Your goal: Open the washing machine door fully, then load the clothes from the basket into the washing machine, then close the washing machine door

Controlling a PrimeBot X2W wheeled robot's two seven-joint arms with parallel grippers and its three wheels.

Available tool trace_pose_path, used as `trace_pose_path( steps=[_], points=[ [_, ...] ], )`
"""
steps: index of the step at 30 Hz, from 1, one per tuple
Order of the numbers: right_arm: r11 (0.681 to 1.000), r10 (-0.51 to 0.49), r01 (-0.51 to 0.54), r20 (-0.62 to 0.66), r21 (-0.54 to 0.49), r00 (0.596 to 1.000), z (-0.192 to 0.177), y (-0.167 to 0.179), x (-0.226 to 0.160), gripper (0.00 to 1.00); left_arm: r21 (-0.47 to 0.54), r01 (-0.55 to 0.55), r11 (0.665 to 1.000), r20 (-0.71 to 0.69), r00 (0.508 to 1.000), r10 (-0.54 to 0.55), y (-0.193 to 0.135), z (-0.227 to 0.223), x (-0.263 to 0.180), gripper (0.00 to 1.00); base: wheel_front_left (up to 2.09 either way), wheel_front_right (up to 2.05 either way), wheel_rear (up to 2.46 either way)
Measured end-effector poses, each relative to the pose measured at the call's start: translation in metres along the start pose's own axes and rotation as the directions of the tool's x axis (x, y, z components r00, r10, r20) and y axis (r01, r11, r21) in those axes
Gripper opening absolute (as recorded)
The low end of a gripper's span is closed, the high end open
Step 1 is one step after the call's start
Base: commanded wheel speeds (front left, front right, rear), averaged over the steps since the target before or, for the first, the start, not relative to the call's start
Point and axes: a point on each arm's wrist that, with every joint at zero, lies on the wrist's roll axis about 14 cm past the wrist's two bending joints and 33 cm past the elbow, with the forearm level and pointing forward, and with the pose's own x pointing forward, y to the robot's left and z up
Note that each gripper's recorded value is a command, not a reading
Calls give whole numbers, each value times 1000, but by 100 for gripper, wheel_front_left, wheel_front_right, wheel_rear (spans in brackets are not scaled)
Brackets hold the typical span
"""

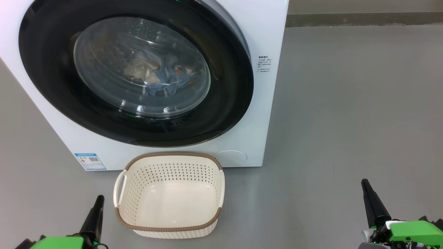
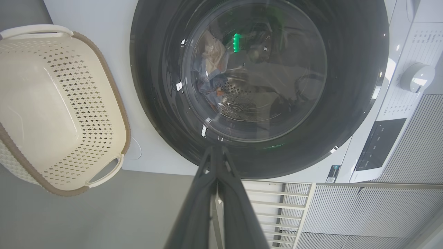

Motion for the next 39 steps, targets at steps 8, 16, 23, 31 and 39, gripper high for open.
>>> trace_pose_path(
  steps=[8, 16, 23, 31, 39],
  points=[
    [1000, 0, 0, 0, 0, 1000, 0, 0, 0, 0, 0, 0, 1000, 0, 1000, 0, 0, 0, 0, 0, 0, 0, 0],
    [1000, 0, 0, 0, 0, 1000, 0, 0, 0, 0, -1, 0, 1000, 1, 1000, 0, 0, 0, 0, 0, 0, 0, 0],
    [1000, 0, 0, 0, 0, 1000, 0, 0, 0, 0, -1, 0, 1000, 1, 1000, 0, 0, 0, 0, 0, 0, 0, 0],
    [1000, 0, 0, 0, 0, 1000, 0, 0, 0, 0, -2, 0, 1000, 1, 1000, 0, 0, 0, 0, 0, 0, 0, 0],
    [1000, 0, 0, 0, 0, 1000, 0, 0, 0, 0, -2, 0, 1000, 1, 1000, 0, 0, 0, 0, 0, 0, 0, 0]
  ],
)
